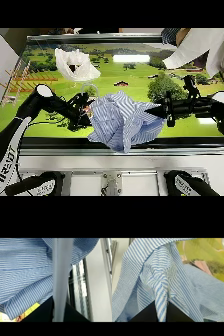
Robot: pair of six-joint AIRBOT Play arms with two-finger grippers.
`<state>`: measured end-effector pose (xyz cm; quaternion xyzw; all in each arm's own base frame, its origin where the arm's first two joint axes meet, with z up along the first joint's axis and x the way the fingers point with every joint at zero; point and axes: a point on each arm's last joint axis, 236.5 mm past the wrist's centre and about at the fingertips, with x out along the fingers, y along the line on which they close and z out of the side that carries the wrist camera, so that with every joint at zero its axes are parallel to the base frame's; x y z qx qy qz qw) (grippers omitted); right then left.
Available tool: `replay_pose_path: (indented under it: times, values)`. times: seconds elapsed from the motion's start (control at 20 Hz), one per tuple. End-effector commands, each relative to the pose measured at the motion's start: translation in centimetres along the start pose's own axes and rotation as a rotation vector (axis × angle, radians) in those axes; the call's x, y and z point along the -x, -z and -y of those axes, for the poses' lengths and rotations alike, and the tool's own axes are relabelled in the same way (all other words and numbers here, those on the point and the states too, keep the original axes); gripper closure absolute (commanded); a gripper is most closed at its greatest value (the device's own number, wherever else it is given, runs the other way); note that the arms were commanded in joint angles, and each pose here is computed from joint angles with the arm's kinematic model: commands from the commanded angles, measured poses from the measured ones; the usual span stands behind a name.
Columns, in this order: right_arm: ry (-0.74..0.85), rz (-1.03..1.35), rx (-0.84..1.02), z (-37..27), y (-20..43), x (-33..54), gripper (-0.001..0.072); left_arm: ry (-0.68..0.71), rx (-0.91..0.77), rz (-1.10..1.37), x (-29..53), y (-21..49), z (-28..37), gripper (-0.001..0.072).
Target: Fold the clothes and pants, and hang the long-sleeved shirts on hangers.
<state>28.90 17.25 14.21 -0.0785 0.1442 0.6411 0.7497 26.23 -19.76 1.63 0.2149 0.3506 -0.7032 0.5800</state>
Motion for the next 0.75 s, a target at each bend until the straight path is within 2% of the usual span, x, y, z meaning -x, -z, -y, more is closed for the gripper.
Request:
replay_pose_path:
  times: [0.0, 0.15, 0.2, 0.25, 0.3, 0.5, 0.7]
  values:
    - [0.018, 0.091, 0.016, 0.4, -2.2, 0.1, 0.0704, 0.008, 0.000, -0.004, 0.0, 0.1, 0.2, 0.0686]
    - [0.016, 0.100, 0.006, 0.4, -2.4, 0.1, 0.0705, 0.006, 0.023, -0.004, 0.0, 0.1, 0.2, 0.0685]
    - [0.016, 0.100, 0.001, 0.4, -2.4, 0.1, 0.0705, 0.005, 0.048, -0.004, 0.0, 0.1, 0.1, 0.0653]
    - [0.016, 0.100, 0.001, 0.4, -2.4, 0.1, 0.0705, -0.003, 0.076, -0.004, 0.0, 0.1, 0.0, 0.0407]
    - [0.016, 0.100, 0.001, 0.4, -2.4, 0.1, 0.0705, -0.021, 0.134, -0.003, 0.0, 0.1, -0.5, 0.0290]
    - [0.017, 0.100, -0.001, 0.4, -2.4, 0.2, 0.0706, -0.060, 0.204, -0.004, 0.1, 0.2, -1.4, 0.0290]
    - [0.013, 0.066, -0.037, 0.3, -1.5, 0.1, 0.0706, -0.133, 0.368, 0.040, 2.4, -0.1, -3.2, 0.0290]
